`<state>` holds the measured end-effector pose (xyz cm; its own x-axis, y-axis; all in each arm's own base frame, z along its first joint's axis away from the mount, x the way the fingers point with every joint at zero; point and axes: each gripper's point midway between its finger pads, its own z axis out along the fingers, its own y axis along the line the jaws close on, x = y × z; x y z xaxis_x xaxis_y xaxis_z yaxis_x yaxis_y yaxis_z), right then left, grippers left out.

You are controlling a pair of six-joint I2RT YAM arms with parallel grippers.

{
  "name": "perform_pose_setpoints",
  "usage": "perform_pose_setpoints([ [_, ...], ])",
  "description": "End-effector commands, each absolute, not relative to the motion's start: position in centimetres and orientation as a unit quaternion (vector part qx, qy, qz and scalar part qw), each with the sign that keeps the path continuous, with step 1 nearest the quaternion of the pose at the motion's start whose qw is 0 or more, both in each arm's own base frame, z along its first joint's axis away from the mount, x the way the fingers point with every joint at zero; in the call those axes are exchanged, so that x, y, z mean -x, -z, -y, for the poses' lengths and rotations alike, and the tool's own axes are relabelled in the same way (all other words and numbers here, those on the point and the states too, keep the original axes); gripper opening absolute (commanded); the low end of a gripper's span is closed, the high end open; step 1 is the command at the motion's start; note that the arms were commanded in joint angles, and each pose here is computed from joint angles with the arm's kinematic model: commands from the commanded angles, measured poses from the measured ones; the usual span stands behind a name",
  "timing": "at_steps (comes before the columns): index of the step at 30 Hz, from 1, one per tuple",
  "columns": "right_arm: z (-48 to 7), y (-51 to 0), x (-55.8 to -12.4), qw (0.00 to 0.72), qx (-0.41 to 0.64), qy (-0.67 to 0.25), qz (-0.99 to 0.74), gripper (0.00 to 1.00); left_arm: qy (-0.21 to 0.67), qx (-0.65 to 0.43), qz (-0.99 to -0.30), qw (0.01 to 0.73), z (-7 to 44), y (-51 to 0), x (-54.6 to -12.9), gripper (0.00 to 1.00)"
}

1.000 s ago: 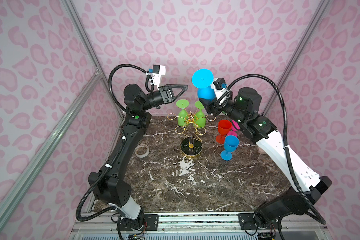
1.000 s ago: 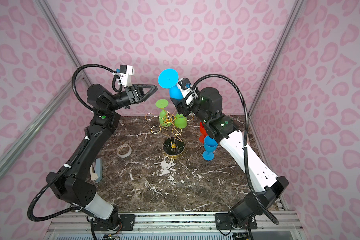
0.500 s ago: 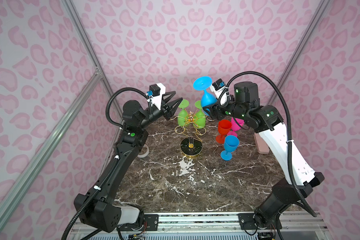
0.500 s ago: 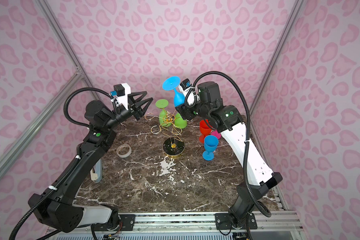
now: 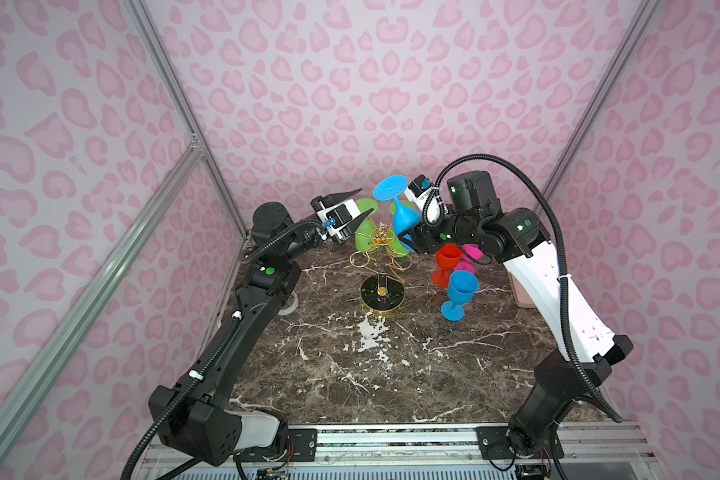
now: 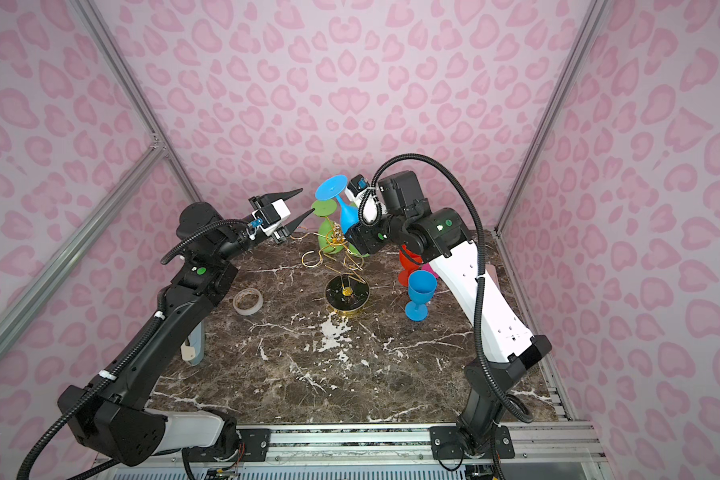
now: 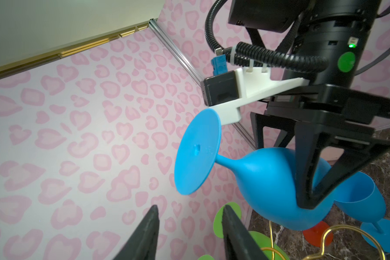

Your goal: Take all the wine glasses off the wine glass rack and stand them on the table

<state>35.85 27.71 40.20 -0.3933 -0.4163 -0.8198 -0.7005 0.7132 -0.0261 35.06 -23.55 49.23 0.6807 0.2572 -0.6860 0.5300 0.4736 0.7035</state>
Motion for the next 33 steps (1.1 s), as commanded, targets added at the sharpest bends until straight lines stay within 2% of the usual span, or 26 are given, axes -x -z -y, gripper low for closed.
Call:
perform_pose_setpoints([
  [1,-28.7,-39.5,-35.4,0.418,0.352,-0.176,-0.819,0.67,0.072,-0.529,-0.357,0.767,23.9,-49.5,-34.7,0.46],
  [9,-29.9,-38.9,-34.9,0.403,0.365,-0.184,-0.819,0.65,0.063,-0.533,-0.359,0.763,24.1,-48.7,-35.5,0.37],
  [14,-30.6,-38.7,-34.7,0.397,0.370,-0.191,-0.818,0.65,0.058,-0.531,-0.361,0.764,24.1,-48.7,-35.7,0.21],
  [18,-31.2,-38.6,-34.3,0.393,0.376,-0.196,-0.816,0.64,0.047,-0.530,-0.359,0.767,24.0,-48.6,-35.7,0.16],
  [21,-31.6,-38.6,-34.0,0.390,0.378,-0.206,-0.814,0.65,0.045,-0.521,-0.369,0.768,23.8,-48.7,-36.1,0.06],
  [22,-31.7,-38.8,-33.8,0.391,0.378,-0.211,-0.812,0.68,0.043,-0.514,-0.375,0.770,23.6,-48.8,-36.3,0.03],
  [26,-31.8,-40.5,-33.2,0.414,0.368,-0.237,-0.798,0.84,0.055,-0.443,-0.439,0.780,22.1,-50.3,-37.9,0.03],
  [33,-31.1,-45.6,-30.0,0.498,0.352,-0.315,-0.727,0.94,0.097,-0.362,-0.505,0.777,20.2,-50.6,-38.8,0.03],
])
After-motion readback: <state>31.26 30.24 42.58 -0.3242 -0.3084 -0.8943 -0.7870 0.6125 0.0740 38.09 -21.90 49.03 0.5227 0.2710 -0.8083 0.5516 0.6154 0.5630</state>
